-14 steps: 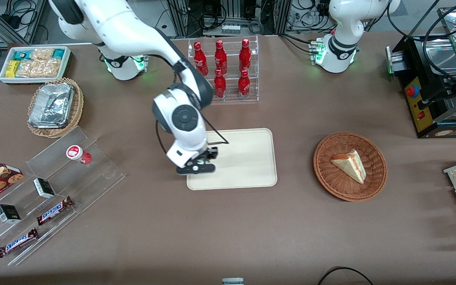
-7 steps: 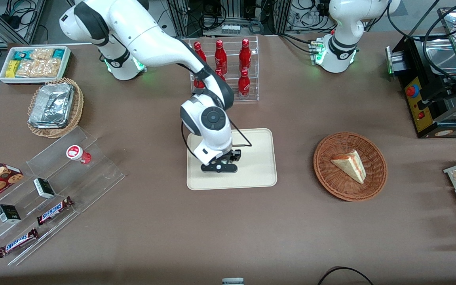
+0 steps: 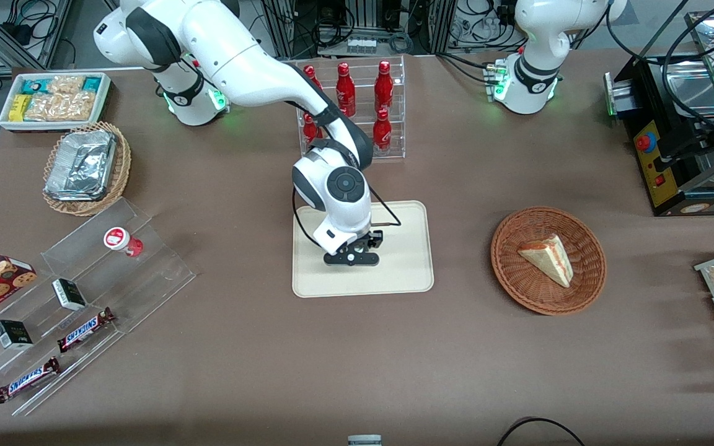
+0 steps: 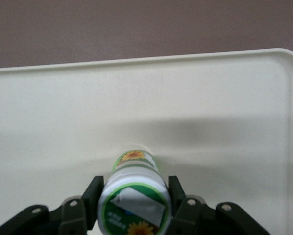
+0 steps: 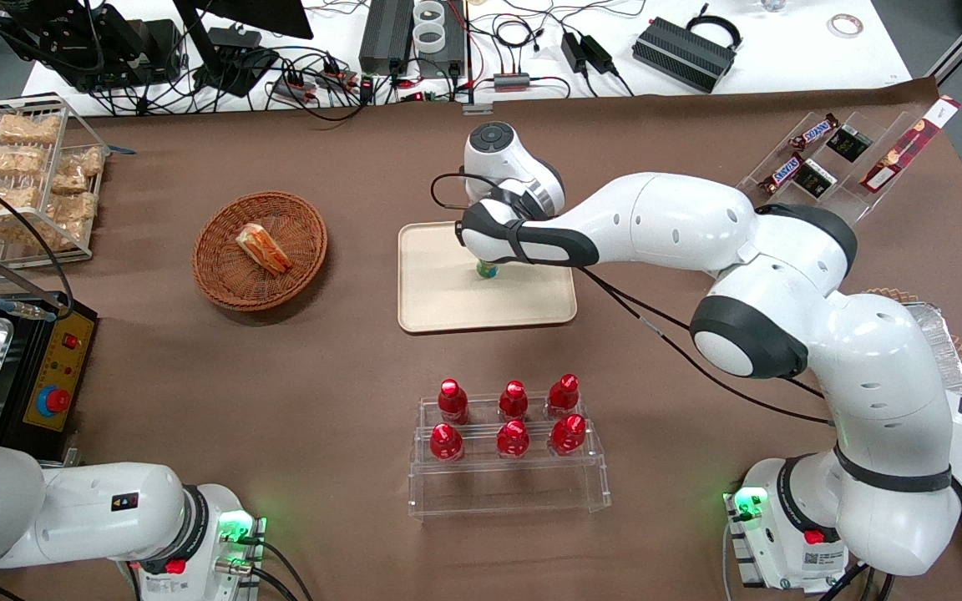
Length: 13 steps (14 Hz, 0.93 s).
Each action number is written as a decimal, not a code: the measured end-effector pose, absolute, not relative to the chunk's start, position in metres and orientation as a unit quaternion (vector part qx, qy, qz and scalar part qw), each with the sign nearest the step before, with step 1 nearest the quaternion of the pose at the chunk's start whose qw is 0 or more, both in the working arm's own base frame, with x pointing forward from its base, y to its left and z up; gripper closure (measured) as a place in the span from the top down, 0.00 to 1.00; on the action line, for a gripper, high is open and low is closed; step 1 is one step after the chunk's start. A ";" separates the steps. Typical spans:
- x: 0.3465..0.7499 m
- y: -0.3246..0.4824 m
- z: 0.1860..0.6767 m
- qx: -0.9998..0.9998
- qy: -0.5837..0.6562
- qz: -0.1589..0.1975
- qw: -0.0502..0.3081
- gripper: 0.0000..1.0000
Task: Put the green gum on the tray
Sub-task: 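Lower the green gum bottle onto the tray and open the right gripper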
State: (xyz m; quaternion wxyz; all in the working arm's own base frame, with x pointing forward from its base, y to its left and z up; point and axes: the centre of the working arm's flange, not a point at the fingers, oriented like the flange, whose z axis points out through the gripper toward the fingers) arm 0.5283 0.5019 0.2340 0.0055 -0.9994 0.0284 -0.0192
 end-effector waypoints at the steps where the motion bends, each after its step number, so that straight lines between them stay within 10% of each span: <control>1: 0.529 0.502 0.234 -0.999 0.028 -0.020 0.005 0.59; 6: 0.523 0.507 0.226 -0.999 0.002 -0.034 -0.017 1.00; 13: 0.525 0.510 0.234 -0.999 -0.002 -0.042 -0.013 1.00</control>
